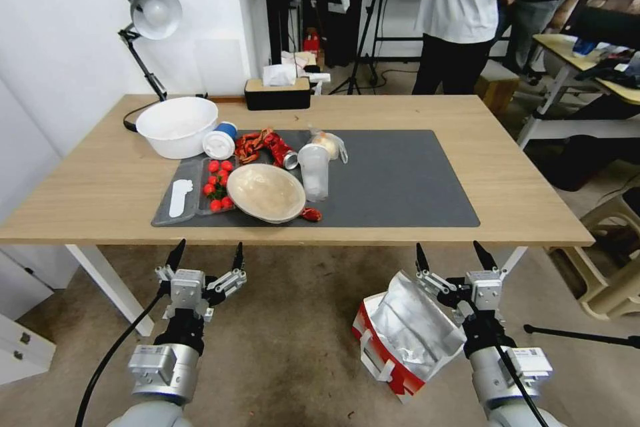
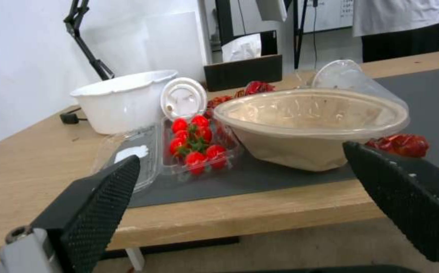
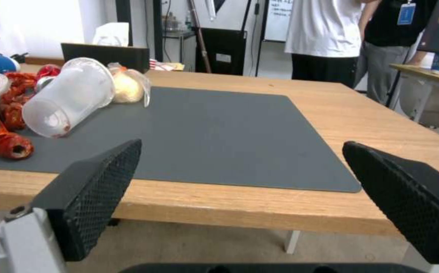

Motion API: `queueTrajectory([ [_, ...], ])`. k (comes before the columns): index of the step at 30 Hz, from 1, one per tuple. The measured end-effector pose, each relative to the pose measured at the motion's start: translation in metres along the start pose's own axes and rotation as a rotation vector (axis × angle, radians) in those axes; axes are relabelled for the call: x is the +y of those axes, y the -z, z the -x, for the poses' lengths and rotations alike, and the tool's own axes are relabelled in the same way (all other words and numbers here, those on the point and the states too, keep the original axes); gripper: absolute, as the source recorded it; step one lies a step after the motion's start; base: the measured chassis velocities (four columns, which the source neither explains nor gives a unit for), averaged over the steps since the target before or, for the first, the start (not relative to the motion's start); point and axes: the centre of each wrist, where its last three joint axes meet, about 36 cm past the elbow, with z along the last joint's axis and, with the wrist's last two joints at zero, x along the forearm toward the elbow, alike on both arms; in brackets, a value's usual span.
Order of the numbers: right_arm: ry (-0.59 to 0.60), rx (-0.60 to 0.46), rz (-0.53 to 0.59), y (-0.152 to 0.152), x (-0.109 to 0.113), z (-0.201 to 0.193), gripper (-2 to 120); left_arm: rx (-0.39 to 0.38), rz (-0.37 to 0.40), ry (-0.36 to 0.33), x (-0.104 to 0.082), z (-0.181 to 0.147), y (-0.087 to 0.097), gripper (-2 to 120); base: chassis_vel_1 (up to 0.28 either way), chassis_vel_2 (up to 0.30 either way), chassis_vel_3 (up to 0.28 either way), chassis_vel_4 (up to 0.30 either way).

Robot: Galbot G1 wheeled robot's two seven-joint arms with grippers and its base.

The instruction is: Pick up the food delivery bag from the floor and place it on the table.

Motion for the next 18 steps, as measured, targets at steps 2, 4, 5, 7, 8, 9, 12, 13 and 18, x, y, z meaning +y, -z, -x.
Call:
queueTrajectory([
  [2,0.0,0.0,0.0,0.0,0.0,0.0,100,0.0,0.0,0.0,0.0,0.0,0.0,100,0.0,0.0,0.0,0.0],
  [4,0.0,0.0,0.0,0.0,0.0,0.0,100,0.0,0.0,0.0,0.0,0.0,0.0,100,0.0,0.0,0.0,0.0],
  [5,0.0,0.0,0.0,0.0,0.0,0.0,100,0.0,0.0,0.0,0.0,0.0,0.0,100,0.0,0.0,0.0,0.0],
  [7,0.0,0.0,0.0,0.0,0.0,0.0,100,0.0,0.0,0.0,0.0,0.0,0.0,100,0.0,0.0,0.0,0.0],
  [8,0.0,0.0,0.0,0.0,0.0,0.0,100,0.0,0.0,0.0,0.0,0.0,0.0,100,0.0,0.0,0.0,0.0],
  [9,0.0,0.0,0.0,0.0,0.0,0.0,100,0.0,0.0,0.0,0.0,0.0,0.0,100,0.0,0.0,0.0,0.0],
  [12,0.0,0.0,0.0,0.0,0.0,0.0,100,0.0,0.0,0.0,0.0,0.0,0.0,100,0.0,0.0,0.0,0.0],
  [13,0.0,0.0,0.0,0.0,0.0,0.0,100,0.0,0.0,0.0,0.0,0.0,0.0,100,0.0,0.0,0.0,0.0],
  [18,0.0,0.0,0.0,0.0,0.0,0.0,100,0.0,0.0,0.0,0.0,0.0,0.0,100,0.0,0.0,0.0,0.0],
])
